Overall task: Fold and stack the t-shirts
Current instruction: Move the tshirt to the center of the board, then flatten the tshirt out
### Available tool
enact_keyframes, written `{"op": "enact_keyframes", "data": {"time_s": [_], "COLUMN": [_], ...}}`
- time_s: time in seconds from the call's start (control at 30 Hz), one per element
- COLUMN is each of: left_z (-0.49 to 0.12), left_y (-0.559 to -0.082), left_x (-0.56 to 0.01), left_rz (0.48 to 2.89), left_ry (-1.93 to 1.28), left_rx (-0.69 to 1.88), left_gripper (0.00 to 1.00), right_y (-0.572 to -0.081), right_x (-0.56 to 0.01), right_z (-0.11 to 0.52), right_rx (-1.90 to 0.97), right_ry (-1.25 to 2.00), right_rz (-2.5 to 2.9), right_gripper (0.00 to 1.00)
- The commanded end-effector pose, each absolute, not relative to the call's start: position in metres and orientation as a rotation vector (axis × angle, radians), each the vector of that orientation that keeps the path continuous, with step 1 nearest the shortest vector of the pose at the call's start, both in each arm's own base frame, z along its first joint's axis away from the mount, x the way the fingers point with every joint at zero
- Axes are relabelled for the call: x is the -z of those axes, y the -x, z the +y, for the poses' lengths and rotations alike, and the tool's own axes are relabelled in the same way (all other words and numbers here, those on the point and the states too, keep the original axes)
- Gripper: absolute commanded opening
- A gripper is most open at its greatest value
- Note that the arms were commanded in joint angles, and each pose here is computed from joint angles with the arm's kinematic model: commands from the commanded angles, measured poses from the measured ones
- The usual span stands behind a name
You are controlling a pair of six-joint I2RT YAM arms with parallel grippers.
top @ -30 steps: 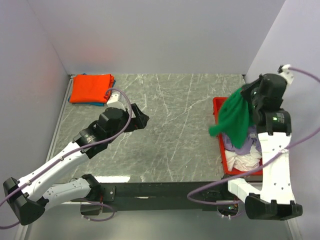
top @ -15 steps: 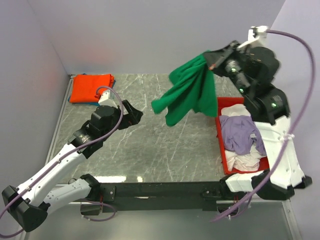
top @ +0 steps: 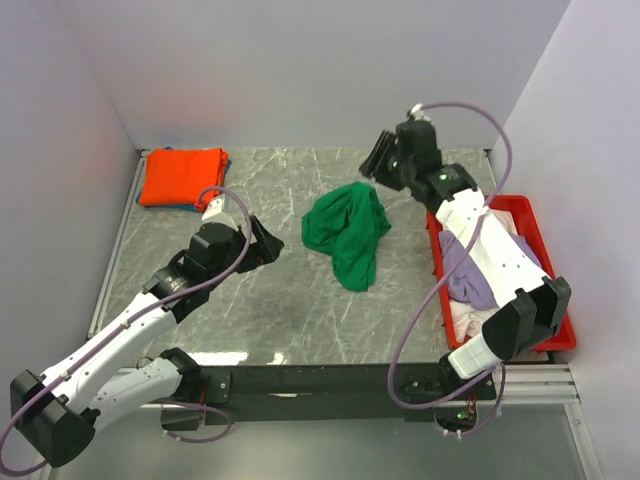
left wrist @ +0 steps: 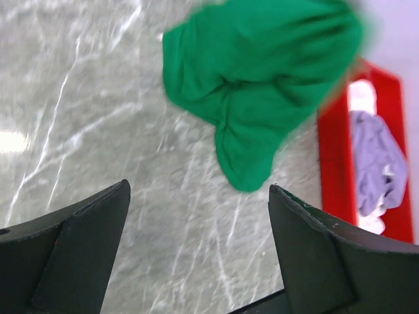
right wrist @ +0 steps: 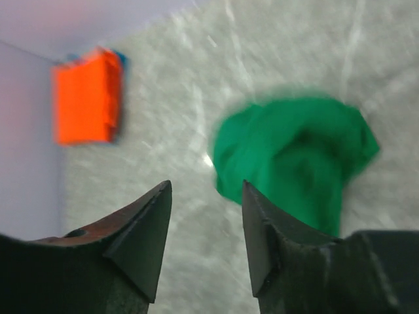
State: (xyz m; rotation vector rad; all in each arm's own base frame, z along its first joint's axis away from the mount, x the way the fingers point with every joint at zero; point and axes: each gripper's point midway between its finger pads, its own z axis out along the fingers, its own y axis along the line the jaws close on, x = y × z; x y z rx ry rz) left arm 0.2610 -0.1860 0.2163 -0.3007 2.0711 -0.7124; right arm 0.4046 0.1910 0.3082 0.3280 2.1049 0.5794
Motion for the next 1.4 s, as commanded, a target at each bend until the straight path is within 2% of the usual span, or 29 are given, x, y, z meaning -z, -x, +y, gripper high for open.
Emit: {"op": "enact_keyframes", "data": {"time_s": [0.0, 0.03, 0.27, 0.37, 0.5, 0.7, 0.83, 1.07, 1.37], "left_z": [-0.192, -0.192, -0.188, -0.191, -0.205, -0.214, -0.223, -0.248, -0.273], "left_y": [-0.261, -0.26, -0.27, -0.283, -0.304, -0.339, -0.361, -0.393, -0.415], "left_x": [-0.208, -0.202, -0.185, -0.178, -0.16, -0.146, -0.133, -0.076, -0.046], "left_rz": [2.074, 2.085, 2.093, 2.095, 2.127, 2.1, 2.114, 2.255, 2.329], "left_ry": [0.319, 0.327, 0.39, 0.438, 0.514, 0.629, 0.627, 0.573, 0.515], "left_rx": [0.764, 0.761, 0.755, 0.79, 0.858, 0.893, 0.859, 0.704, 0.524], "left_gripper": [0.91, 0.91, 0.88, 0.85, 0.76, 0.68, 0.66, 0.6, 0.55], "right_y": [-0.382, -0.371, -0.32, -0.319, -0.323, -0.34, -0.351, -0.354, -0.359], "right_x": [-0.306, -0.274, -0.174, -0.142, -0.1, -0.067, -0.047, -0.051, -0.042], "right_z": [0.202, 0.207, 0.256, 0.27, 0.283, 0.293, 0.272, 0.243, 0.247], "right_rx": [-0.544, -0.509, -0.482, -0.456, -0.407, -0.328, -0.207, -0.182, -0.212], "right_ry": [-0.212, -0.184, -0.071, -0.052, -0.038, -0.035, -0.099, -0.159, -0.128], "right_rz": [2.091, 2.152, 2.318, 2.37, 2.445, 2.507, 2.532, 2.495, 2.526], "right_gripper": [0.55, 0.55, 0.55, 0.55, 0.53, 0.45, 0.39, 0.39, 0.41]}}
